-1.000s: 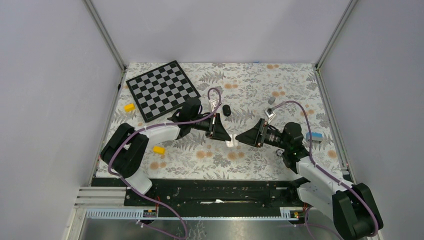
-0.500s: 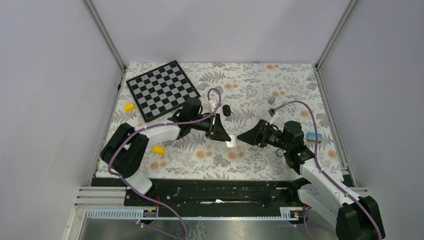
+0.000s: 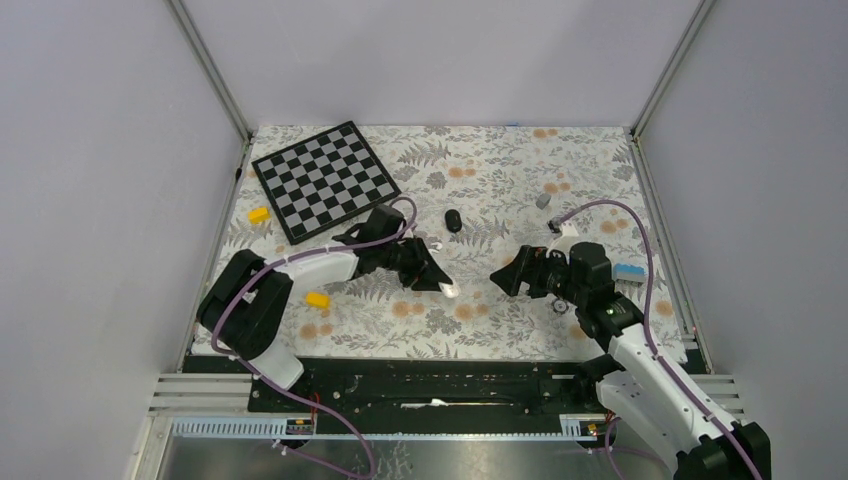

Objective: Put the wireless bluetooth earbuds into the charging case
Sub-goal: Open the charging case, then place the charging case at the center of the board.

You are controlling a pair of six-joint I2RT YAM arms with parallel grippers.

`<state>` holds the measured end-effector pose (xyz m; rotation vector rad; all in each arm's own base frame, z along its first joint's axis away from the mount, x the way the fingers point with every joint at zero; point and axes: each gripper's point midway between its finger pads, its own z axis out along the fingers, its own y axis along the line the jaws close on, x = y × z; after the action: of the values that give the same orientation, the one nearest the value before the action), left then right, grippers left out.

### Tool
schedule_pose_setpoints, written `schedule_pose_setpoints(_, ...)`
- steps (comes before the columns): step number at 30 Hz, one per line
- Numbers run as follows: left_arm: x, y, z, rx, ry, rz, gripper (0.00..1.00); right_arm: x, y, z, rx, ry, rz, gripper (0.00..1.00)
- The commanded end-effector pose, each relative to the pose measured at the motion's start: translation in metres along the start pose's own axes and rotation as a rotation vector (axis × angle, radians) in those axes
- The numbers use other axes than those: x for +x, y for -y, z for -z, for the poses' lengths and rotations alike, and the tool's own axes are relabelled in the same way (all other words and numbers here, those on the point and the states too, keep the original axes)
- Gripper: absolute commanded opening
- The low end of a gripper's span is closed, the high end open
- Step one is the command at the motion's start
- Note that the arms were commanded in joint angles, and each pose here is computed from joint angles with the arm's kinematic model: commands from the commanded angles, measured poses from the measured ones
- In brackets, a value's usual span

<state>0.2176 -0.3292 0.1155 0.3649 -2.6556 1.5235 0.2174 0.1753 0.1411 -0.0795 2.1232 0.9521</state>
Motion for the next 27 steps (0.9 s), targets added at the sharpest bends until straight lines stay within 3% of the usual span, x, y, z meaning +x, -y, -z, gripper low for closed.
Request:
schedule_pose_setpoints(1,-0.013,-0.024,0.022,-0.324,0.163,0.167,0.00,-0.006,0.022,0.005,0.128,0.027,0.061,0.92)
schedule_pose_setpoints(7,-0.024,-0.037,0.038,-0.600,0.276,0.189,0.00,-0.005,0.028,0.000,0.157,0.021,0.040,0.92)
schedule_pose_setpoints(12,-0.025,-0.073,0.035,-0.855,0.264,0.168,0.00,-0.007,0.028,-0.002,0.159,0.011,0.041,0.92)
schedule_pose_setpoints(17,-0.015,-0.073,0.004,-0.897,0.226,0.029,0.00,-0.007,0.031,0.002,0.182,0.019,0.044,0.93)
schedule_pose_setpoints(21,-0.017,-0.070,-0.006,-0.938,0.262,-0.085,0.00,-0.003,0.032,0.005,0.187,0.021,0.035,0.93)
schedule_pose_setpoints(25,-0.017,-0.076,-0.009,-0.982,0.260,-0.108,0.00,0.001,0.034,0.007,0.187,0.025,0.020,0.93)
schedule_pose_setpoints(27,-0.016,-0.075,-0.013,-0.974,0.256,-0.119,0.06,0.001,0.034,0.008,0.192,0.027,0.012,0.93)
